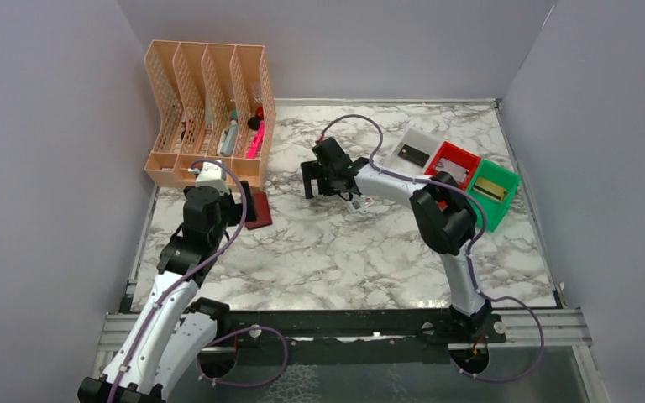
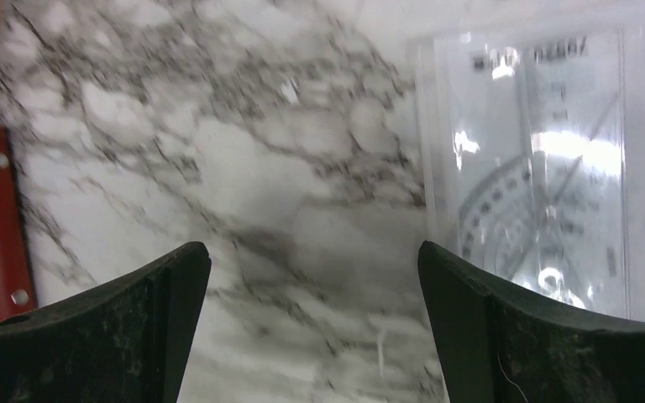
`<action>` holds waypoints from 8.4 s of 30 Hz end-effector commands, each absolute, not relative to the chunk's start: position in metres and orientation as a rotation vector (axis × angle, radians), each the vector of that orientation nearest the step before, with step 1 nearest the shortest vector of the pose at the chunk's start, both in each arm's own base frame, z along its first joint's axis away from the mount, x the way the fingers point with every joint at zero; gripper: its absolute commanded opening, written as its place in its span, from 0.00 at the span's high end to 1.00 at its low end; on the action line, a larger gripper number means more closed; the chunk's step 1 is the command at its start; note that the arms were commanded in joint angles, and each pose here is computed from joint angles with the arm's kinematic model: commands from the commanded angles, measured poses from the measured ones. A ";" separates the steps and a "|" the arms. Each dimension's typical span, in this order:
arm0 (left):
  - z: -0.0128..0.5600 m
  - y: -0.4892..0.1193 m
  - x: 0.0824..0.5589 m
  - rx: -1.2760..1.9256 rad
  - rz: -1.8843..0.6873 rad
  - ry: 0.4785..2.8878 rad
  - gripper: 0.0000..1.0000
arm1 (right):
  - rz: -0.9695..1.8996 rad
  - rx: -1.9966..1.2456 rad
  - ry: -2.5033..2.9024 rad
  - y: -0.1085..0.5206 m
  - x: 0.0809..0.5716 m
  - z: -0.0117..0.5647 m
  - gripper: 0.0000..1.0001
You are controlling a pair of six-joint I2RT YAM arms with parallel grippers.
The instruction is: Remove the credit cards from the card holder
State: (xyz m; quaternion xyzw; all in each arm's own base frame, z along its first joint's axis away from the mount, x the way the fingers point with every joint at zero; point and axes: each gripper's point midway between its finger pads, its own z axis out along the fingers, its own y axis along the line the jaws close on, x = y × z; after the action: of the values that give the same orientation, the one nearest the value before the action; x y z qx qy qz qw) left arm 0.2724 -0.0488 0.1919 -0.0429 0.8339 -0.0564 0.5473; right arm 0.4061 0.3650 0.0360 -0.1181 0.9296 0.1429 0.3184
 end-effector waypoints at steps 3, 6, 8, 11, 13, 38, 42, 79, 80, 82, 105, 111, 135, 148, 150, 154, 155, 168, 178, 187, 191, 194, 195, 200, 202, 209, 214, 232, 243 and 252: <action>0.194 -0.049 0.275 -0.089 -0.143 1.962 0.01 | 0.300 -0.304 2.430 0.314 0.368 0.077 0.01; 0.194 -0.047 0.275 -0.096 -0.138 1.961 0.01 | 0.172 -0.248 2.443 0.282 0.357 0.071 0.01; 0.194 -0.046 0.275 -0.100 -0.135 1.960 0.01 | 0.104 -0.212 2.464 0.263 0.348 0.061 0.01; 0.193 -0.045 0.276 -0.103 -0.133 1.964 0.01 | 0.062 -0.157 2.497 0.245 0.333 0.044 0.01; 0.192 -0.045 0.276 -0.105 -0.135 1.969 0.01 | 0.057 -0.139 2.520 0.240 0.327 0.036 0.01; 0.184 -0.045 0.278 -0.106 -0.135 2.003 0.01 | 0.016 -0.290 2.316 0.290 0.424 0.113 0.01; 0.184 -0.045 0.278 -0.104 -0.140 2.004 0.01 | -0.059 -0.102 2.258 0.228 0.432 0.151 0.01; 0.179 -0.047 0.279 -0.102 -0.149 2.023 0.01 | -0.143 0.452 2.506 0.057 0.416 0.037 0.01; 0.179 -0.047 0.279 -0.102 -0.150 2.024 0.01 | -0.121 0.448 2.510 0.059 0.415 0.036 0.01; 0.178 -0.047 0.280 -0.101 -0.152 2.028 0.01 | -0.068 0.422 2.514 0.066 0.413 0.036 0.00; 0.174 -0.045 0.282 -0.112 -0.152 2.044 0.01 | 0.192 0.047 2.558 0.151 0.370 0.033 0.08; 0.174 -0.045 0.282 -0.113 -0.153 2.046 0.01 | 0.217 -0.029 2.561 0.187 0.359 0.034 0.09; 0.149 -0.057 0.286 -0.225 -0.252 2.150 0.01 | 0.297 -0.089 2.501 0.253 0.333 0.082 0.05; 0.089 -0.049 0.342 -0.586 -0.175 2.194 0.09 | 0.346 -0.073 2.355 0.205 0.284 0.146 0.03; 0.079 -0.041 0.349 -0.602 -0.103 2.205 0.10 | 0.342 -0.068 2.344 0.197 0.276 0.149 0.03; 0.062 -0.029 0.355 -0.611 0.011 2.225 0.12 | 0.327 -0.050 2.326 0.182 0.264 0.154 0.02; 0.057 -0.029 0.355 -0.609 0.016 2.235 0.13 | 0.322 -0.047 2.323 0.179 0.262 0.154 0.01; 0.029 -0.073 0.317 -0.473 -0.126 2.367 0.39 | 0.247 -0.019 2.367 0.165 0.253 0.131 0.00; 0.017 -0.139 0.271 -0.308 -0.335 2.479 0.50 | 0.316 -0.014 2.430 0.178 0.248 0.113 0.00; 0.010 -0.168 0.202 -0.242 -0.547 2.542 0.50 | 0.512 0.068 2.507 0.192 0.218 0.095 0.01; 0.019 -0.183 0.176 -0.221 -0.664 2.506 0.51 | 0.643 0.098 2.510 0.199 0.202 0.088 0.01; 0.027 -0.195 0.167 -0.189 -0.722 2.477 0.51 | 0.764 0.061 2.503 0.210 0.192 0.089 0.02; 0.029 -0.200 0.165 -0.164 -0.738 2.474 0.51 | 0.786 0.063 2.507 0.212 0.189 0.088 0.02; 0.042 -0.208 0.162 -0.102 -0.645 2.437 0.48 | 0.874 0.014 2.496 0.221 0.183 0.091 0.03; 0.057 -0.202 0.172 -0.144 -0.615 2.366 0.41 | 0.882 -0.023 2.488 0.224 0.185 0.094 0.03; 0.092 -0.160 0.216 -0.197 -0.274 2.199 0.11 | 0.779 -0.022 2.499 0.220 0.198 0.095 0.03; 0.072 -0.155 0.241 -0.193 -0.191 2.291 0.08 | 0.709 0.019 2.499 0.213 0.205 0.096 0.03; 0.026 -0.249 0.196 0.201 -0.656 2.474 0.58 | 0.725 0.007 2.568 0.220 0.201 0.074 0.03; 0.026 -0.287 0.190 0.295 -0.713 2.457 0.62 | 0.464 0.045 2.478 0.192 0.232 0.088 0.03; 0.027 -0.284 0.187 0.281 -0.714 2.459 0.49 | 0.355 -0.023 2.400 0.218 0.294 0.119 0.02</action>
State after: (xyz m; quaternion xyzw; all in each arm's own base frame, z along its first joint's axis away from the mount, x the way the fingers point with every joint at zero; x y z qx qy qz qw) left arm 0.1944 -0.2860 0.0298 0.0980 0.9131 -0.2682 0.2911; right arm 0.2670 0.2147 0.1118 -0.0009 0.9301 0.1745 0.3231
